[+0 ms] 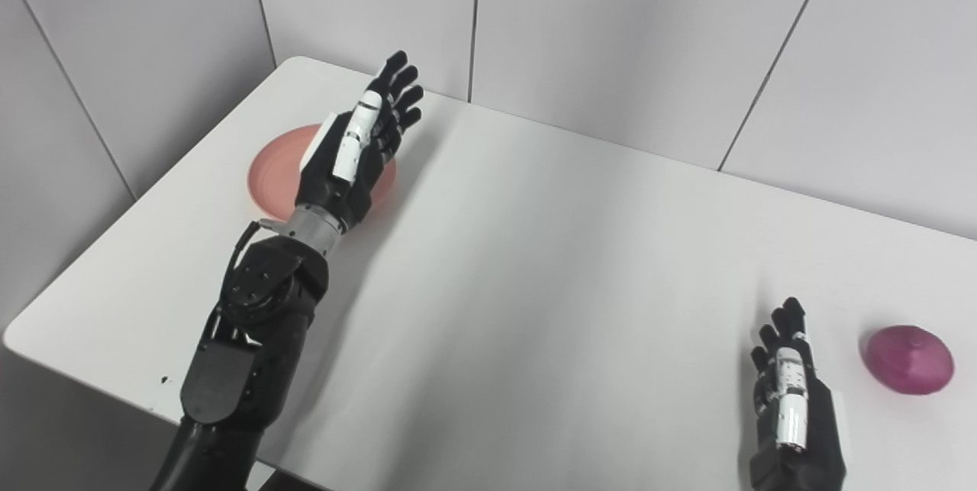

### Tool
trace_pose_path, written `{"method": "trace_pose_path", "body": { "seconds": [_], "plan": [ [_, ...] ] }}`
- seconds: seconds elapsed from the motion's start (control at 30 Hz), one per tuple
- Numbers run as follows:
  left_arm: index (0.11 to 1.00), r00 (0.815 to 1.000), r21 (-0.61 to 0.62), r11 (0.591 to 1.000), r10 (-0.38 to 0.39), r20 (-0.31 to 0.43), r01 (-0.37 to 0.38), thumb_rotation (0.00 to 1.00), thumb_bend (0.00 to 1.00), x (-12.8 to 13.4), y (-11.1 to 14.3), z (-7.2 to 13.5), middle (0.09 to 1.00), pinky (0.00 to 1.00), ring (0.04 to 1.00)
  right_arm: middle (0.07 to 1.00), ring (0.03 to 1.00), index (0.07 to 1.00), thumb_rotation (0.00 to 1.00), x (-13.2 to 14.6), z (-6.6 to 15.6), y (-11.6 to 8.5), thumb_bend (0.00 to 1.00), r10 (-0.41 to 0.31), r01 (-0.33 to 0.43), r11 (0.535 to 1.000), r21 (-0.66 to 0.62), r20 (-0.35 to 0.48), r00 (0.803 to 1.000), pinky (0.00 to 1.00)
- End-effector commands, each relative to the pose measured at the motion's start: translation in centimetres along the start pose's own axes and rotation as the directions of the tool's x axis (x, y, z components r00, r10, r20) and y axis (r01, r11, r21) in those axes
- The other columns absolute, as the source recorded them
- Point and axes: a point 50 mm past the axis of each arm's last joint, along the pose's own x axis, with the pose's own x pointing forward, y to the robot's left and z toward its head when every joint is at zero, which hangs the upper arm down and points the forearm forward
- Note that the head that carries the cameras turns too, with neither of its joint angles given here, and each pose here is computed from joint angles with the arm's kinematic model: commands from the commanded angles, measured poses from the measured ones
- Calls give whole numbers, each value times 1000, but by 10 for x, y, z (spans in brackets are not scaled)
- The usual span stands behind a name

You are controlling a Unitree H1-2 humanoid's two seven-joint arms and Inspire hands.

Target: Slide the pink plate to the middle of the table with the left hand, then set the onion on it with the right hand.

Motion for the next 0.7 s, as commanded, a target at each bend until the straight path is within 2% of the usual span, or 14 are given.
{"method": "trace_pose_path", "body": {
  "seconds": [0.0, 0.4, 0.67],
  "plan": [
    [965, 992, 5, 1000, -13, 124, 12, 1000, 427, 15, 1, 30, 986, 975, 978, 1000, 1000, 1000, 1000, 5, 16, 1, 0, 6, -6, 1000, -6, 71, 997, 1000],
    [958, 987, 49, 998, 38, 158, -46, 1000, 422, 29, 30, 42, 974, 949, 967, 1000, 1000, 1000, 1000, 6, 15, -2, 0, 4, -3, 1000, -12, 68, 998, 1000],
    [953, 981, 40, 995, 83, 174, -91, 1000, 423, 35, 49, 49, 970, 972, 962, 1000, 1000, 1000, 1000, 7, 15, -2, 0, 11, -10, 1000, -2, 69, 998, 1000]
  ]
}}
